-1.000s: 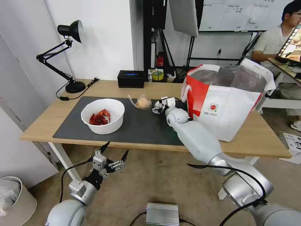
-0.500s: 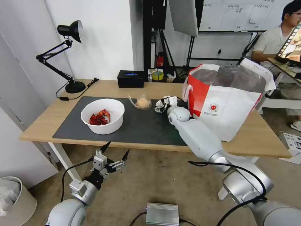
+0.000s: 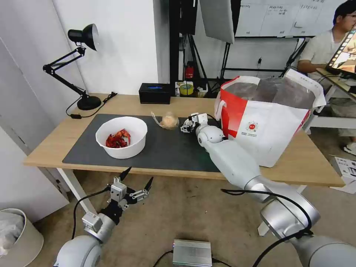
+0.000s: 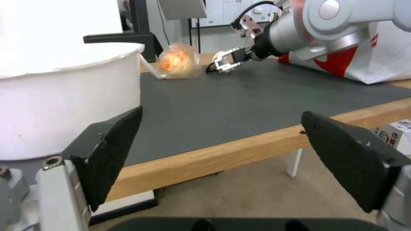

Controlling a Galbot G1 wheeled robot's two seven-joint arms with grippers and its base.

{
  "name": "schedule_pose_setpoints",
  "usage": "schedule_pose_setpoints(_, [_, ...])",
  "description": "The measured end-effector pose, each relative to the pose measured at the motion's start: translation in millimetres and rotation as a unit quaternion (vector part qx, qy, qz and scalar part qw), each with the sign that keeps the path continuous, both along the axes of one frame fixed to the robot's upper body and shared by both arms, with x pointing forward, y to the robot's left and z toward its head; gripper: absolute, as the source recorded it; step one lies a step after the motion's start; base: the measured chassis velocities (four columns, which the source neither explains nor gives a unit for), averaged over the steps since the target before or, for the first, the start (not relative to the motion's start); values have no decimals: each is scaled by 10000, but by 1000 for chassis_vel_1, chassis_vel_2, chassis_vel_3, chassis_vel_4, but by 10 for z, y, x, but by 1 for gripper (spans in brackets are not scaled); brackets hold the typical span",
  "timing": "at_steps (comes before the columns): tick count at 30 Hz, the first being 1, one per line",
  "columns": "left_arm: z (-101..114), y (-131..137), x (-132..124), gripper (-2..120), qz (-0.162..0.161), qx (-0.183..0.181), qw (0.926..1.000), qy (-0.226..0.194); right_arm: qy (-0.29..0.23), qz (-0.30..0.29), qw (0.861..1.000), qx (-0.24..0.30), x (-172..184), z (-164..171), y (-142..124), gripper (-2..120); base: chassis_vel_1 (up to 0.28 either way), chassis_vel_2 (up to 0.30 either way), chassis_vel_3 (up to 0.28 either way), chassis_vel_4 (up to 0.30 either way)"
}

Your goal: Pick up the trash from the table and place it into the takeout bag.

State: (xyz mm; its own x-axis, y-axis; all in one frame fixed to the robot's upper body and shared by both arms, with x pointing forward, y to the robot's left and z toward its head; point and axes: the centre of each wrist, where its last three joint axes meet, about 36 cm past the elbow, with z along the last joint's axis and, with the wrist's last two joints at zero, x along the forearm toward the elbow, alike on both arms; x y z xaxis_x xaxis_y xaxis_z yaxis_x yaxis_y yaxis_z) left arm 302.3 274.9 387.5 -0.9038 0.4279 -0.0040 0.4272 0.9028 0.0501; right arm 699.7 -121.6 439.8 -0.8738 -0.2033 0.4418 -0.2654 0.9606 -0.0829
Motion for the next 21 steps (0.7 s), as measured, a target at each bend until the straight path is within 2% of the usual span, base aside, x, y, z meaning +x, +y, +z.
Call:
schedule_pose_setpoints(4, [-2, -4, -1, 100, -5, 0, 10000, 3, -5, 8, 10000, 2, -10, -9, -16, 93, 0, 0, 0, 0])
schedule_pose_setpoints(7, [-6, -10, -5, 100, -9, 0, 10000, 7, -11, 12, 10000, 10, -24, -26, -27, 79, 0, 0, 0, 0])
schedule_pose_setpoints(9, [-8, -12, -7, 100, -10, 0, 10000, 9, -13, 13, 10000, 14, -29, -32, -28, 76, 0, 0, 0, 0])
schedule_pose_setpoints(15, [-12, -14, -11, 100, -10, 2, 10000, 13, -11, 12, 10000, 29, -46, -58, -26, 51, 0, 0, 0, 0])
schedule_pose_setpoints(17, [-12, -14, -12, 100, -10, 2, 10000, 14, -11, 11, 10000, 30, -47, -59, -25, 49, 0, 0, 0, 0])
schedule_pose_setpoints(19, [-14, -15, -14, 100, -8, -1, 10000, 16, -12, 10, 10000, 32, -51, -65, -21, 37, 0, 0, 0, 0])
schedule_pose_setpoints(20, [-14, -15, -14, 100, -8, -1, 10000, 16, -12, 10, 10000, 32, -51, -65, -21, 37, 0, 0, 0, 0])
schedule_pose_setpoints(21, [-14, -17, -14, 100, -7, -3, 10000, 15, -17, 10, 10000, 30, -54, -65, -18, 32, 0, 0, 0, 0])
